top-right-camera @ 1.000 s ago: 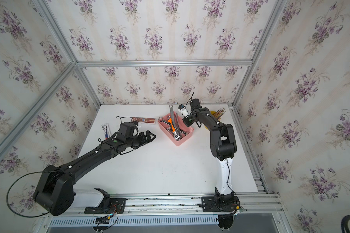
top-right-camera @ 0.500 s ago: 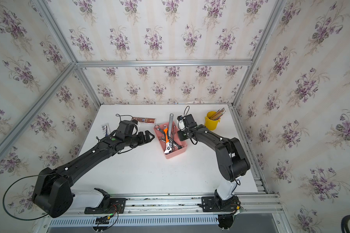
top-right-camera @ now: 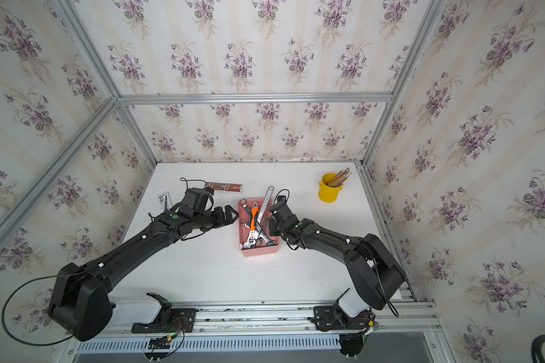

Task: Take out the wrench from the storage box
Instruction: Adjust the storage box at the center of the board, then pick up the wrench from the storage box.

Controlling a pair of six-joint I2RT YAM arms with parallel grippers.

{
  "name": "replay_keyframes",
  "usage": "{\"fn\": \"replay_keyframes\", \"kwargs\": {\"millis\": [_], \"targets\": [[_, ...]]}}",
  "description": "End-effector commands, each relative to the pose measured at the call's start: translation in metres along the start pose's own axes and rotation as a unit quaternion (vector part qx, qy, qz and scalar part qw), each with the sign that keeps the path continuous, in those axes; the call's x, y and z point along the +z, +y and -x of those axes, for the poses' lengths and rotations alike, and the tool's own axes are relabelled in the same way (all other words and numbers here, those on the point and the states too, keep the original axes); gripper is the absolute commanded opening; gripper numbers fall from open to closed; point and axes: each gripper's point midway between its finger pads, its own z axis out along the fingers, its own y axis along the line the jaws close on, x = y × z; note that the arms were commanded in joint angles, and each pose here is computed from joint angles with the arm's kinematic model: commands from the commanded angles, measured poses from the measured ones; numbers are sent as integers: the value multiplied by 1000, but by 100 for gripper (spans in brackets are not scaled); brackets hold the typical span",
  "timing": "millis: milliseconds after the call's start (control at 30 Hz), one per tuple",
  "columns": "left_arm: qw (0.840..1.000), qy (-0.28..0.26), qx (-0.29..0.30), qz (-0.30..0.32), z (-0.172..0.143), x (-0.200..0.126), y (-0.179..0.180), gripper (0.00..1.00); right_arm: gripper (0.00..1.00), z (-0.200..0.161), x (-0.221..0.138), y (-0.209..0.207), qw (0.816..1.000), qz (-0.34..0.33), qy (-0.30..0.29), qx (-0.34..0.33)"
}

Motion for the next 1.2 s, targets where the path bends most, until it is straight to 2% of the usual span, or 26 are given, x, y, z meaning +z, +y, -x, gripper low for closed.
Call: {"fn": "replay_keyframes", "kwargs": {"millis": [0, 267, 467, 533, 700, 800, 867, 1000, 1167], "targets": [[1000, -4, 13, 8, 3, -3, 1, 99, 6, -15, -5, -5, 998, -19, 13, 52], [1000, 0, 22, 17, 1, -2, 4, 99, 6, -23, -7, -8, 998, -26, 17, 60], [999, 6, 39, 23, 4, -1, -1, 99, 11, -13, -15, -6, 997, -28, 3, 74], [999, 6, 47, 25, 6, -1, -3, 99, 16, -11, -17, -5, 997, -27, 3, 74], [995, 6, 87, 37, 9, -2, -12, 99, 26, 7, -30, -10, 997, -33, -24, 71], [989, 4, 136, 52, 11, -4, -19, 99, 28, 22, -41, -9, 997, -25, -41, 58], [984, 0, 168, 61, 12, -6, -24, 99, 30, 31, -51, -5, 998, -3, -54, 44], [973, -9, 223, 67, 10, -7, -35, 99, 44, 43, -70, 10, 994, 88, -59, 7], [962, -1, 261, 84, 0, 13, -42, 99, 59, 44, -90, 15, 985, 152, -58, -58]]}}
